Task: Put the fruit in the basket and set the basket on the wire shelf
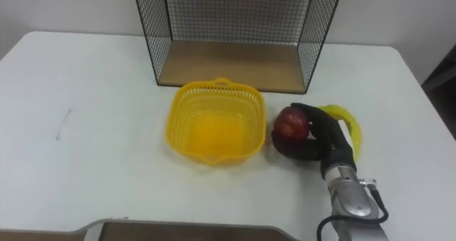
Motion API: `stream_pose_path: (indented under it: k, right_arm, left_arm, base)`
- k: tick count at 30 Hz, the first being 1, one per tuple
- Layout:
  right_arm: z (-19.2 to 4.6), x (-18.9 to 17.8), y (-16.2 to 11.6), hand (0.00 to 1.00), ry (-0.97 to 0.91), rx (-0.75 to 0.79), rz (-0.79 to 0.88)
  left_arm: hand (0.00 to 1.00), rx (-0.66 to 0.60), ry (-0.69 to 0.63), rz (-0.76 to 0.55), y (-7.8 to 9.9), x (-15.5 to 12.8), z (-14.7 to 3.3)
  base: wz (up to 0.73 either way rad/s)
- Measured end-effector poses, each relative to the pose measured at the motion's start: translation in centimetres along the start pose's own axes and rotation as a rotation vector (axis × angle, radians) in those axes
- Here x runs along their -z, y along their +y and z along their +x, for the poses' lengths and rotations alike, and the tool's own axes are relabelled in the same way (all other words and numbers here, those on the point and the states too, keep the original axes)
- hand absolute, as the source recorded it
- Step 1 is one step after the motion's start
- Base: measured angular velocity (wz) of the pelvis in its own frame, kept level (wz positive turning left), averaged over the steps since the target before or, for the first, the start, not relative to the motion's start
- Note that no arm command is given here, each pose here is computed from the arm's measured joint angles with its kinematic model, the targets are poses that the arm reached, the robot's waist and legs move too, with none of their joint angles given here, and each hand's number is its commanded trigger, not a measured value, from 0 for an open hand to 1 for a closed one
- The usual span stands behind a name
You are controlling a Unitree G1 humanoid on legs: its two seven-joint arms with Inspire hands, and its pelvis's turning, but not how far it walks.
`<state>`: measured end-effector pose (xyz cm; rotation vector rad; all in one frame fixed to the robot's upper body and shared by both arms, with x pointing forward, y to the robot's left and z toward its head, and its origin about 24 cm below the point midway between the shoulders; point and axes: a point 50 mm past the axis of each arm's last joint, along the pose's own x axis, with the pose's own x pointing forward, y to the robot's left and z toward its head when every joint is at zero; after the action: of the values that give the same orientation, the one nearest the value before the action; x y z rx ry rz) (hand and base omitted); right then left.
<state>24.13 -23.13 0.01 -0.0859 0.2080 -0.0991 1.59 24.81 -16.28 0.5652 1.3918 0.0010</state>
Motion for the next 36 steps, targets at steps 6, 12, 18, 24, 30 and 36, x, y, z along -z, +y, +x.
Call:
stream_pose_path:
  k: [6,12,18,24,30,36]
  right_arm:
    - [0.7,-4.8,0.8,1.0,-0.191,-0.036,0.067]
    - [0.1,-7.8,1.6,1.0,-0.322,-0.083,0.075]
    - [-0.2,-8.9,1.8,1.0,-0.37,-0.086,0.024]
    - [-0.6,-10.3,2.5,1.0,-0.431,-0.104,-0.166]
    - [-0.6,-9.4,4.0,1.0,-0.382,-0.222,-0.34]
    - [-0.6,-8.2,5.6,1.0,-0.325,-0.347,-0.459]
  left_arm:
    - [0.0,0.018,-0.003,-0.006,-0.6,-0.2,-0.1]
    - [0.0,0.029,0.004,-0.015,-1.0,-0.1,-0.1]
    - [0.0,0.031,0.006,-0.014,-1.1,0.0,-0.1]
    - [0.0,0.027,-0.013,-0.01,-0.5,-0.8,0.1]
    - [0.0,0.011,-0.042,0.014,0.3,-1.9,0.3]
    - [0.0,0.006,-0.071,0.04,0.5,-3.0,0.4]
  base:
    - [-0.01]
    - [0.0]
    - [0.0]
    - [0.0]
    - [-0.04]
    - [0.01]
